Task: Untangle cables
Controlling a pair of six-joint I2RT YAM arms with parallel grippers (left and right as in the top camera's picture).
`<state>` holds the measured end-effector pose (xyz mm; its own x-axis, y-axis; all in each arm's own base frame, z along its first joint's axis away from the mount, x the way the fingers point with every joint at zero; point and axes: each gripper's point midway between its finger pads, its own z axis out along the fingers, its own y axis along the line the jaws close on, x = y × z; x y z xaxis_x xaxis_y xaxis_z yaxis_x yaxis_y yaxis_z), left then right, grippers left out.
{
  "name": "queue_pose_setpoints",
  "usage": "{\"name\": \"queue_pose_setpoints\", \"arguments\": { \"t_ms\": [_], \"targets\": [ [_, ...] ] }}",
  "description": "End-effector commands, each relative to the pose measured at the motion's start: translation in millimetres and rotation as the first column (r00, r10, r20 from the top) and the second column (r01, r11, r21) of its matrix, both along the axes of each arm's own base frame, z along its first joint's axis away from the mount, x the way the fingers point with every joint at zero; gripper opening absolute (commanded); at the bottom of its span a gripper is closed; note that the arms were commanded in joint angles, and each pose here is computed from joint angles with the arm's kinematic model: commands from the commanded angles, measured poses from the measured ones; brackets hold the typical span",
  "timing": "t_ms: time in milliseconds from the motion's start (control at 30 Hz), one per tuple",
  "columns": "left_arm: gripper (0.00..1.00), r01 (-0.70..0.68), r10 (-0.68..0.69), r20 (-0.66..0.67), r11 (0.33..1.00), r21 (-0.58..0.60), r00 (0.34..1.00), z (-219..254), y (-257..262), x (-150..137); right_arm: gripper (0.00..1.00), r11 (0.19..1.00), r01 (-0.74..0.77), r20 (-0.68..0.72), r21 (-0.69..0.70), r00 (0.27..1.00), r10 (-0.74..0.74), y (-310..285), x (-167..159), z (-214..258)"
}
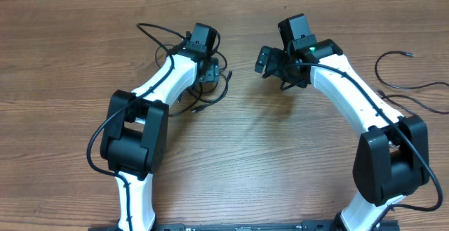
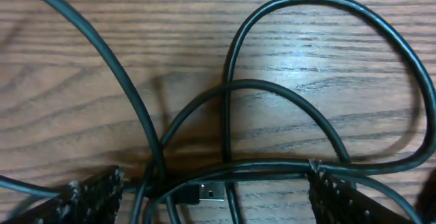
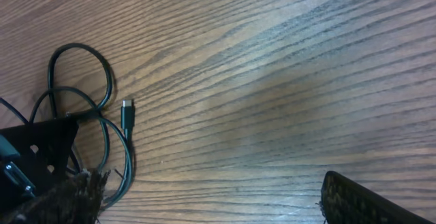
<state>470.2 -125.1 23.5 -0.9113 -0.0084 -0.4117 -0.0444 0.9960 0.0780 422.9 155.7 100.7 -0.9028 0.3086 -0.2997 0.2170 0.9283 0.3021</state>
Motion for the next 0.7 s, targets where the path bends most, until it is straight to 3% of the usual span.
{"name": "queue_pose_setpoints", "arguments": {
  "t_ms": [0,133,333,667],
  "targets": [
    [0.88,0.05,-0.051,0.046,0.998,0.036,0.998,24.9,3.4,15.2,1.0,1.0,0.004,-0.001,-0.014,1.0,-0.004,-1.4,-0.5,-4.1],
    [0.88,0.058,-0.059,0.061,0.998,0.016,0.996,51.0,-2.7,22.3,1.0,1.0,0.004,0.002,-0.013,1.0,-0.004,-1.2,0.3,-3.8],
    [0.88,0.136,-0.126,0.08,0.983,-0.128,0.989,69.6,-36.4,27.7,1.0,1.0,0.004,0.005,-0.011,1.0,-0.004,-0.9,1.0,-3.4],
    [0.88,0.134,-0.129,0.064,0.987,-0.091,0.99,45.6,-35.5,28.8,1.0,1.0,0.004,0.005,-0.011,1.0,-0.004,-0.9,1.0,-3.3]
  ]
}}
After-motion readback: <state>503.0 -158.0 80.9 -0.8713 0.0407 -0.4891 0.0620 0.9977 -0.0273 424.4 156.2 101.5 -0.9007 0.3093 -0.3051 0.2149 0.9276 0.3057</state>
